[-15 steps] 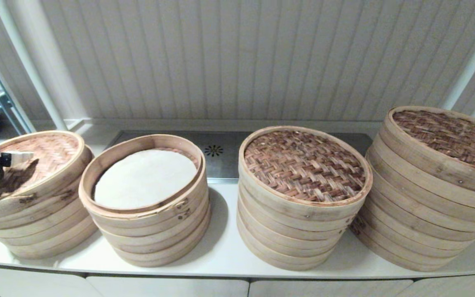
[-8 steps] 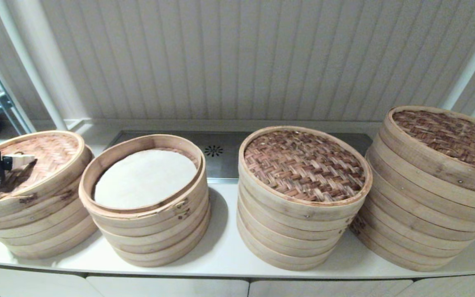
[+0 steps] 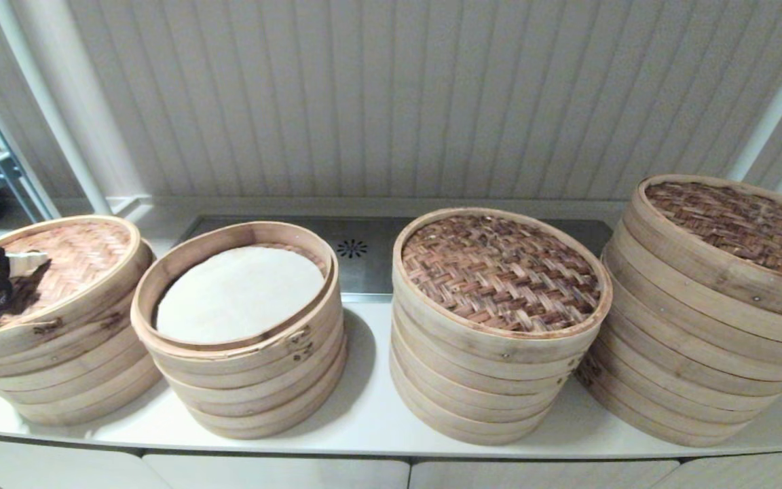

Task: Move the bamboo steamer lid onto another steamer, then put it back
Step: Pick up the steamer

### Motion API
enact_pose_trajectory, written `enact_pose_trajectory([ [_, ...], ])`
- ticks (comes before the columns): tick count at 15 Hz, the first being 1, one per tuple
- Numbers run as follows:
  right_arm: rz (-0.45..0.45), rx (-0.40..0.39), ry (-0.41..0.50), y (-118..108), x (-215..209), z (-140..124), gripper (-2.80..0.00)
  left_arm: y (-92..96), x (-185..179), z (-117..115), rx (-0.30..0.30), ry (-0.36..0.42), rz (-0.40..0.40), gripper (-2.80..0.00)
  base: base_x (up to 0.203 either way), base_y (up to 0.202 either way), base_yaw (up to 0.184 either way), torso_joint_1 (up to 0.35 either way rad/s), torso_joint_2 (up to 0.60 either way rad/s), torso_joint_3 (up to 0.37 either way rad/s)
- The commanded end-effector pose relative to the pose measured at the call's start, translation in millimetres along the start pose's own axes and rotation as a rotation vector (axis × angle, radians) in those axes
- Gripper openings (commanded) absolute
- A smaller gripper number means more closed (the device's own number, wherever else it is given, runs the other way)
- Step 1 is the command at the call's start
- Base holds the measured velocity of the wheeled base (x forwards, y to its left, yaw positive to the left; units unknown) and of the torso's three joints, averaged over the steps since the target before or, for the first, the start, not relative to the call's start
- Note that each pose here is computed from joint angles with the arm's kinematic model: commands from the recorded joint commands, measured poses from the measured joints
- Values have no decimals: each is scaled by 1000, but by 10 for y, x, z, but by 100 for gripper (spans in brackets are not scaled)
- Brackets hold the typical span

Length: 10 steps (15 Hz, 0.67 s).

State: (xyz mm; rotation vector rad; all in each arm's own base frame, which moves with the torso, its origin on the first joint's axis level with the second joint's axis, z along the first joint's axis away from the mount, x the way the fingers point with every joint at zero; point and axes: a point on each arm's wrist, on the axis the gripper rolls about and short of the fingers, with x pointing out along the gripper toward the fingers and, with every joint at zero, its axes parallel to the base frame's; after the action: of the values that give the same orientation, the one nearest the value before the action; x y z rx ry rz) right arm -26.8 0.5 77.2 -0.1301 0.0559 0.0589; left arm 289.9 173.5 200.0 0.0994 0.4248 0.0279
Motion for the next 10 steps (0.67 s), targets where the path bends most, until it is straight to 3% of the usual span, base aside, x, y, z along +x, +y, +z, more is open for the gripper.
enact_pose_trajectory([
  [1, 0, -1, -1, 0, -1, -1, -280, 14, 66, -57, -8, 16, -7, -280, 0, 0, 0, 0, 0, 0],
  [10, 0, -1, -1, 0, -1, -1, -280, 77, 156, -140, -10, 6, 3, -280, 0, 0, 0, 0, 0, 0],
])
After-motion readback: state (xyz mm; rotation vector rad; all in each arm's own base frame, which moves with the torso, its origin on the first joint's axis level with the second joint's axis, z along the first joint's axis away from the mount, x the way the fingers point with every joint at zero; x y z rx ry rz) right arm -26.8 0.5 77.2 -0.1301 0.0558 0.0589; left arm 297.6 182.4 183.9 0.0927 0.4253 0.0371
